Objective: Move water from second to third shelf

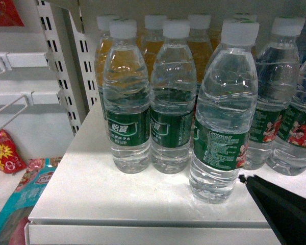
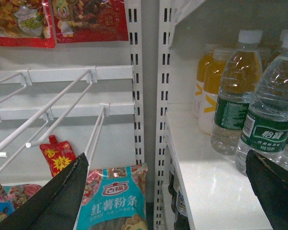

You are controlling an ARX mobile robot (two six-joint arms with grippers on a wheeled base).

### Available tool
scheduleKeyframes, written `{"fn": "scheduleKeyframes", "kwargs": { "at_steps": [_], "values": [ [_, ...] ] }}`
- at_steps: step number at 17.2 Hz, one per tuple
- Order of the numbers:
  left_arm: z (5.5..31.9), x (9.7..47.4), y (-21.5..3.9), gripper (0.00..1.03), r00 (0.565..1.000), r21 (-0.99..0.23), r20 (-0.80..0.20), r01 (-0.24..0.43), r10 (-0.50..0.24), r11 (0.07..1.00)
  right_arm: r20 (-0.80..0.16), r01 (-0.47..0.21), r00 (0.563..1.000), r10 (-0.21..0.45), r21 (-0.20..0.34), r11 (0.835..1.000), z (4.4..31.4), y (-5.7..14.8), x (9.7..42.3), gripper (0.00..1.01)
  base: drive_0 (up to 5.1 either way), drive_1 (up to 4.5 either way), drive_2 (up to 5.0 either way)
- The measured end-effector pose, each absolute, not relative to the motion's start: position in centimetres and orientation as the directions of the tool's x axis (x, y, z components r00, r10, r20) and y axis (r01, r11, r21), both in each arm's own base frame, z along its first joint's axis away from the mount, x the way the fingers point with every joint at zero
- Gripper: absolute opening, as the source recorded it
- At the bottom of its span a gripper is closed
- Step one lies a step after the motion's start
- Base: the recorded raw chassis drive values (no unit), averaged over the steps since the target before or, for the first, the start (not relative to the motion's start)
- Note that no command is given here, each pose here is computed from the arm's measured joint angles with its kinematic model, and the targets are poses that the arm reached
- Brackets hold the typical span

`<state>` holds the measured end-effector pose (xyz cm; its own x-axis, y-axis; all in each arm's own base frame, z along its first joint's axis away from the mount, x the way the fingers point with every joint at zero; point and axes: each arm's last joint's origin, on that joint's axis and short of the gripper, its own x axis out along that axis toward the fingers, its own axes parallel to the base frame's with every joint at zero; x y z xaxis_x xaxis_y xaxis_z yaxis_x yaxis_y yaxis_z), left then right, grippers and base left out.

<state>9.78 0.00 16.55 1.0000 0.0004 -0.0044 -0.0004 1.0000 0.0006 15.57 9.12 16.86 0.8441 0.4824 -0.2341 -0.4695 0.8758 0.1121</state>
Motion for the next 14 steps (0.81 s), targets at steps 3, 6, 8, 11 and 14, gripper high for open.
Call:
{"fn": "scheduleKeyframes", "kwargs": {
  "at_steps": [3,6,8,11,14],
  "values": [
    [16.5,9.8,0.0,0.98,1.000,0.001,-0.005,0.000,0.000,1.000,-0.194,-0.461,0.859,0.474,0.111,0.880,18.2,7.8,13.3,0.98,0.0,0.00,0.0],
    [16.5,9.8,0.0,0.98,1.000,0.001,-0.005,0.000,0.000,1.000,-0.172,-0.446,0.871,0.461,0.118,0.887,18.8,6.6,11.4,0.98,0.0,0.00,0.0],
    [16.5,9.8,0.0,0.98,1.000,0.001,-0.005,0.000,0.000,1.000,-0.150,-0.446,0.874,0.461,0.128,0.886,19.1,6.0,10.5,0.98,0.0,0.00,0.0],
    [16.5,9.8,0.0,0.98,1.000,0.001,-0.004,-0.003,0.003,1.000,0.001,-0.019,1.000,0.019,0.032,0.999,18.9,3.7,9.7,0.64,0.0,0.00,0.0],
    [16.5,9.8,0.0,0.98,1.000,0.001,-0.005,0.000,0.000,1.000,-0.006,0.002,1.000,-0.002,0.007,1.000,18.0,2.3,9.8,0.27,0.0,0.00,0.0]
  ]
}}
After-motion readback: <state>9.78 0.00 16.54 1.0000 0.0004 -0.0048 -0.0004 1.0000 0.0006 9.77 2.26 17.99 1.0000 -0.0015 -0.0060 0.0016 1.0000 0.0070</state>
